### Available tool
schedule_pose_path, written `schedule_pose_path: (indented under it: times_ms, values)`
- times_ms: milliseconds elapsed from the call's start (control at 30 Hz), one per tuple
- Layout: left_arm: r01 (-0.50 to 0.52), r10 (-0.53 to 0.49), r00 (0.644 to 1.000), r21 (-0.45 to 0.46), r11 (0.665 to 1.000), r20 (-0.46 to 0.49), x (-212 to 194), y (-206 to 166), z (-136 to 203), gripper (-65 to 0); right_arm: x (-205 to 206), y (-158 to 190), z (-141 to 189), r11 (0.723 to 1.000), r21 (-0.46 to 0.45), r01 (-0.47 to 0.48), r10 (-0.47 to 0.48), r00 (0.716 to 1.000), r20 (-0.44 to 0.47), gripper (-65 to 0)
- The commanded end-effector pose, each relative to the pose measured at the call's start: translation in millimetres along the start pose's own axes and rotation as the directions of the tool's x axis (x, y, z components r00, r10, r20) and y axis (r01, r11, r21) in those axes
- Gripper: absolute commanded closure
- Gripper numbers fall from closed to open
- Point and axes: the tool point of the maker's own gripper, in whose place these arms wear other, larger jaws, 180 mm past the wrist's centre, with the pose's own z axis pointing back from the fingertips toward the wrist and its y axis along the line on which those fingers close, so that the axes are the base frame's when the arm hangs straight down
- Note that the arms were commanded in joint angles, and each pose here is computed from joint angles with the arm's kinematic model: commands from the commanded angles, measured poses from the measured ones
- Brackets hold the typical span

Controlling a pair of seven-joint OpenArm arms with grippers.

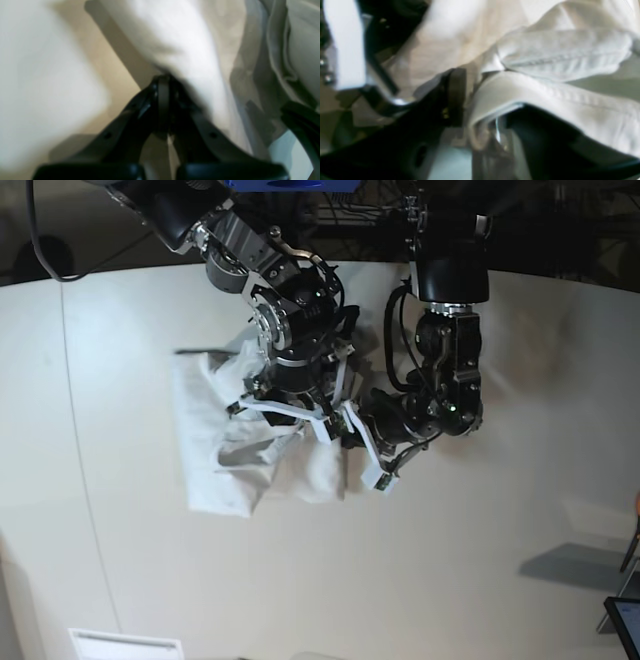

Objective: Fold the T-shirt properly
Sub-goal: 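Fold the end held by the right gripper over toward the left gripper, then release the fabric with both grippers and lift the left gripper away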

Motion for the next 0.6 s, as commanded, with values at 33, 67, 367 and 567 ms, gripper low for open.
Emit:
schedule_pose_path:
  times_ms: [33,67,367,567]
  values:
    - [0.016,-0.016,0.999,-0.013,1.000,0.045,17.8,-5.1,1.3,0.0,44.4,-3.9,14.2,0.999,0.005,0.054,-0.054,0.987,0.148,-26.6]
    - [0.015,-0.015,0.999,-0.009,1.000,0.045,17.5,-3.5,1.9,0.0,50.9,-0.1,18.5,0.998,0.019,0.062,-0.064,0.985,0.163,-27.3]
    - [0.030,-0.031,0.999,0.039,0.999,0.028,11.3,19.0,14.4,0.0,65.6,18.0,30.8,0.997,0.066,0.047,-0.059,0.977,0.205,-38.7]
    - [0.086,-0.089,0.996,0.111,0.990,0.022,7.9,41.9,40.0,0.0,78.1,8.9,42.0,0.994,0.068,0.084,-0.098,0.964,0.248,-38.6]
